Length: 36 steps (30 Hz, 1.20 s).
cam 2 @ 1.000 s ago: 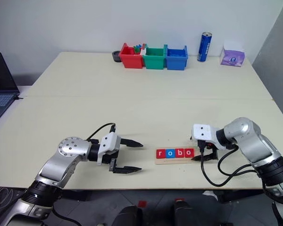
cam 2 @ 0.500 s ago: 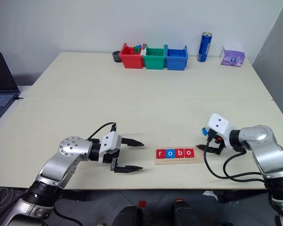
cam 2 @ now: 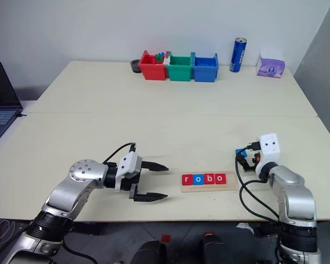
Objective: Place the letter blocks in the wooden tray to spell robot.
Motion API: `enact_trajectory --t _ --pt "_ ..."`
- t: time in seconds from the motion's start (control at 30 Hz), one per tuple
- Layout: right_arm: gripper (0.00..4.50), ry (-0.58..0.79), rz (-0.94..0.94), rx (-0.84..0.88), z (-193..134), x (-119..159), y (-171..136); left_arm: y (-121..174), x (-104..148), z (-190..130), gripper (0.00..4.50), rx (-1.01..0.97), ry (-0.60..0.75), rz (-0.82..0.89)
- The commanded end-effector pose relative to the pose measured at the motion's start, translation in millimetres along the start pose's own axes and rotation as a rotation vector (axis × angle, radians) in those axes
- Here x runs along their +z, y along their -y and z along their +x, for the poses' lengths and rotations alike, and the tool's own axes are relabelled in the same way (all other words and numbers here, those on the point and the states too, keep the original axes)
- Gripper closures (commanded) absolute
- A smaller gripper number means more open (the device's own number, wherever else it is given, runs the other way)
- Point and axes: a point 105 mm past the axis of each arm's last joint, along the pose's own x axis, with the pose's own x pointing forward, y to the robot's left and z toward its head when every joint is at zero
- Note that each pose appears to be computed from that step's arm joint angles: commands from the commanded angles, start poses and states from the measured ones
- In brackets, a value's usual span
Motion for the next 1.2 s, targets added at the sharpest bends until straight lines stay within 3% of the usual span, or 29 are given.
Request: enact_trajectory --t 0.03,0.43,0.73,0.97,1.2 --pt "0.02 0.045 0.003 -0.023 0 8 -2 -2 13 -4 0.0 -0.001 0.019 0.055" --pt "0.02 -0.001 -0.035 -0.025 15 -5 -7 -2 11 -5 0.0 -0.003 0.017 0.062" --pt "3.06 -0.011 -0.03 -0.08 16 -11 4 0 6 -5 0.0 -0.009 0.007 0.063" --pt "3.04 0.034 -0.043 -0.143 -18 -7 9 2 6 -3 0.0 -0.035 0.019 0.056" --pt "3.04 0.003 0.007 -0.238 -67 -30 -9 4 7 0 0.0 -0.07 0.023 0.055"
